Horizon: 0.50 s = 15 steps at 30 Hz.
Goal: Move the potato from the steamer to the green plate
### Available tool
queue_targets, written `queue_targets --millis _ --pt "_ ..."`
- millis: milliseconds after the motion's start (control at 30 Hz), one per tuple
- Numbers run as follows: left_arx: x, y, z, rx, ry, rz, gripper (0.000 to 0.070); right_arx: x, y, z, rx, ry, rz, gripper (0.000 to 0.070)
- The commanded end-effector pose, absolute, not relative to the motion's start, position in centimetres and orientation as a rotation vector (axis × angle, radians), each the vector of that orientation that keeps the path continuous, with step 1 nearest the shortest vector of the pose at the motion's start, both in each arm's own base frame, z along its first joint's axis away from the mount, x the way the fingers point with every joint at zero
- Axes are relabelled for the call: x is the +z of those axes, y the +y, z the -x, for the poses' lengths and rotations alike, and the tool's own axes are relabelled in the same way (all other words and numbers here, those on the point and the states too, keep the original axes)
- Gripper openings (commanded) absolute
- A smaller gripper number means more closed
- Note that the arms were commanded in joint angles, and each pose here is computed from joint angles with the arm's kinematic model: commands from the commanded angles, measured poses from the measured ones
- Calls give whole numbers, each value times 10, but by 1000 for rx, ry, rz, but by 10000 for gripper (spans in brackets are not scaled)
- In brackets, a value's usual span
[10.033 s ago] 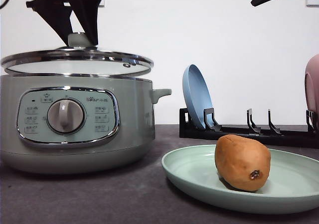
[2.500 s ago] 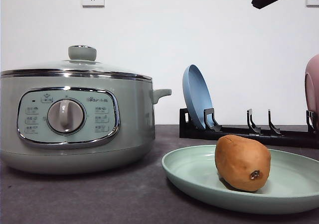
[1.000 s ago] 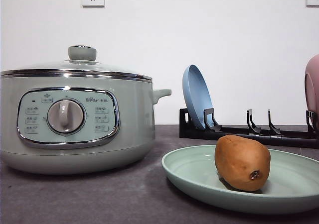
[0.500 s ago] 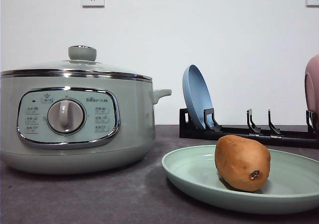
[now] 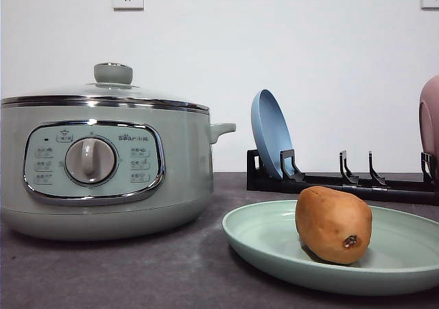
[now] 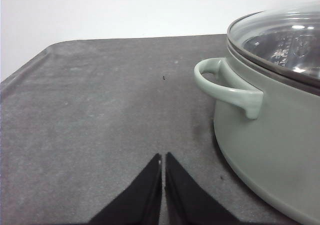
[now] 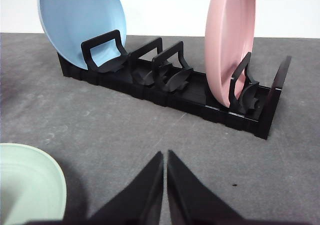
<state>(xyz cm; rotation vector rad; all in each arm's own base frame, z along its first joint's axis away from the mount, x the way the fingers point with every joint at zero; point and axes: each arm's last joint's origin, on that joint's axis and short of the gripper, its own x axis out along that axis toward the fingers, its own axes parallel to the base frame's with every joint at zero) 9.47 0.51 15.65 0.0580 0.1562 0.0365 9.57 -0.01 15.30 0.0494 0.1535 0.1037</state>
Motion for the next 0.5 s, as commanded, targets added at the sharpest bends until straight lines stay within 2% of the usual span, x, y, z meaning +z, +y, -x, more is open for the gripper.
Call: queue_targets --millis 0,467 --pt "149 5 -95 41 179 -55 2 151 0 -96 103 166 -62 0" --pt "149 5 -95 41 179 -55 2 152 0 -96 102 150 -67 0"
